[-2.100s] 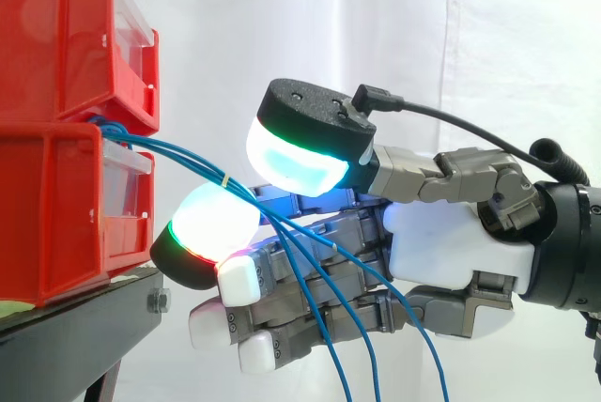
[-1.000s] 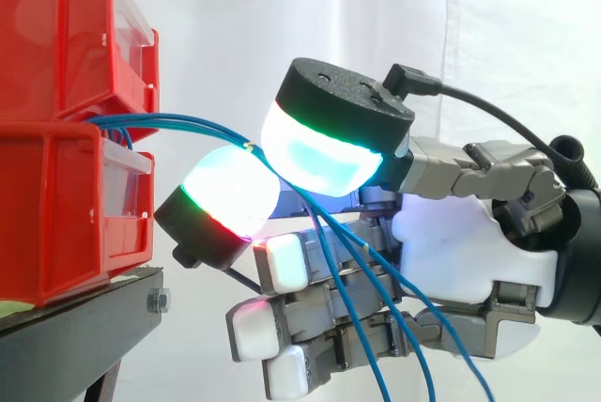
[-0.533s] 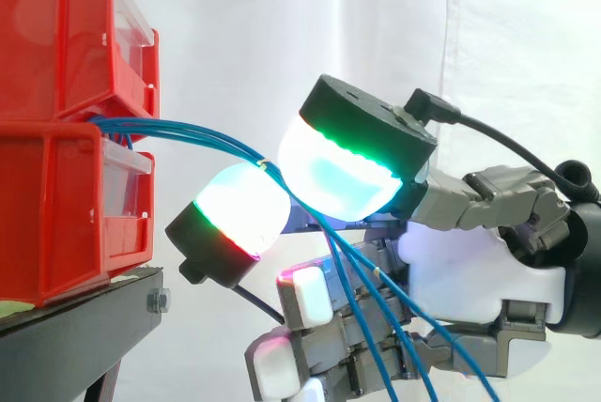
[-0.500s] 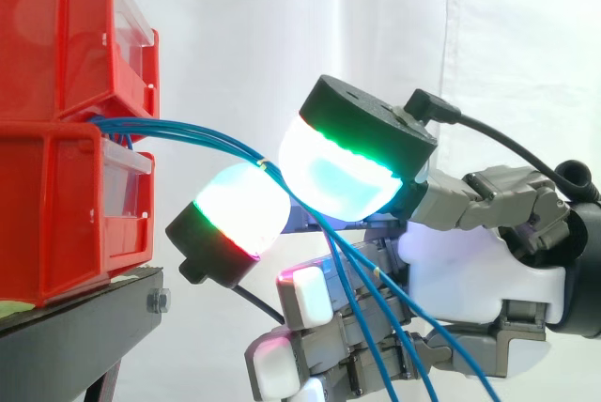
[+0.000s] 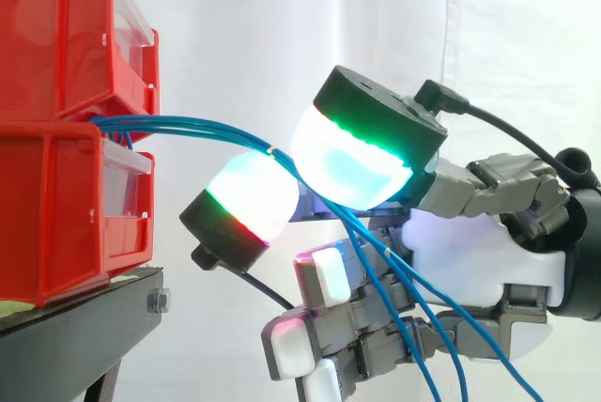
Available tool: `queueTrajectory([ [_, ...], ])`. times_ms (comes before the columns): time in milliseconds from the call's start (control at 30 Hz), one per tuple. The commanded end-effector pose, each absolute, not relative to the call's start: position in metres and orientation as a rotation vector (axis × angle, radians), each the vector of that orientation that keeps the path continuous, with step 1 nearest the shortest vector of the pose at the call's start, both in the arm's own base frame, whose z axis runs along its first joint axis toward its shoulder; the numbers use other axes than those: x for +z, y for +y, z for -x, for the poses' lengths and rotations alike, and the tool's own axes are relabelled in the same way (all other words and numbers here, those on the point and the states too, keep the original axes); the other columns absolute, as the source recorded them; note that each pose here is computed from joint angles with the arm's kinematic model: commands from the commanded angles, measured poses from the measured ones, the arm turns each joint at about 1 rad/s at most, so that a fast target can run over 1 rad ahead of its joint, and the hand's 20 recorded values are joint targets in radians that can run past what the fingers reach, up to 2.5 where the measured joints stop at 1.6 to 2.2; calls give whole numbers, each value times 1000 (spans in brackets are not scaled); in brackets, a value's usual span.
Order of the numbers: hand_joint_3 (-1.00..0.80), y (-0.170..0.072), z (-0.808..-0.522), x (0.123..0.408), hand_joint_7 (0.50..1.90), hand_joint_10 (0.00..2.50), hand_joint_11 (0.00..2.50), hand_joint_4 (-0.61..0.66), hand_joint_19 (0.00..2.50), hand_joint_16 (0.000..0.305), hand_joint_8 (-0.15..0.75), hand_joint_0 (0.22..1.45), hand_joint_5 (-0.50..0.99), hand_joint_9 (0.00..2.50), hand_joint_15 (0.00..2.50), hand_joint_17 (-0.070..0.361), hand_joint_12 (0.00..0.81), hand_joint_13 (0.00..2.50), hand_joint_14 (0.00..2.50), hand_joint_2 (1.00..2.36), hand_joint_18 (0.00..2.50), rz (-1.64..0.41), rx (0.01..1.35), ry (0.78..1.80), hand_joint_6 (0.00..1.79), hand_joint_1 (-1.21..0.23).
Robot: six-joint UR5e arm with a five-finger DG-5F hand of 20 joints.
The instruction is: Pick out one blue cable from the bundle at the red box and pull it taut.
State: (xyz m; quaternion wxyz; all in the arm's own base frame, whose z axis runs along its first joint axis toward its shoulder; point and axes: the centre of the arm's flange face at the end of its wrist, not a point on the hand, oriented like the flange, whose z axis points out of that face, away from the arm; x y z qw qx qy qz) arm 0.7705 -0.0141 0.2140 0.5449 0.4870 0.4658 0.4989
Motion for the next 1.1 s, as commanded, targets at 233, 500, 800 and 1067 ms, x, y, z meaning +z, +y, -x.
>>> queueTrajectory([
  [233, -500, -19, -768, 213, 917, 20, 539, 97, 687, 49, 289, 589, -95, 1240, 503, 111, 393, 1014, 19, 1000, 832, -1172, 1166, 1121, 823, -712],
  [500, -500, -23, -767, 211, 981, 22, 540, 103, 706, 50, 285, 588, -73, 1255, 509, 112, 396, 1016, 21, 1000, 830, -1178, 1158, 1124, 739, -653],
  [800, -451, -25, -766, 210, 1021, 20, 542, 77, 699, 50, 285, 627, -68, 1265, 504, 112, 393, 1020, 19, 1005, 830, -1187, 1150, 1131, 721, -666],
  [1067, -216, -26, -765, 210, 1007, 22, 576, 57, 702, 52, 310, 614, -101, 1256, 502, 117, 410, 1016, 21, 1017, 849, -1191, 1146, 1139, 853, -745],
])
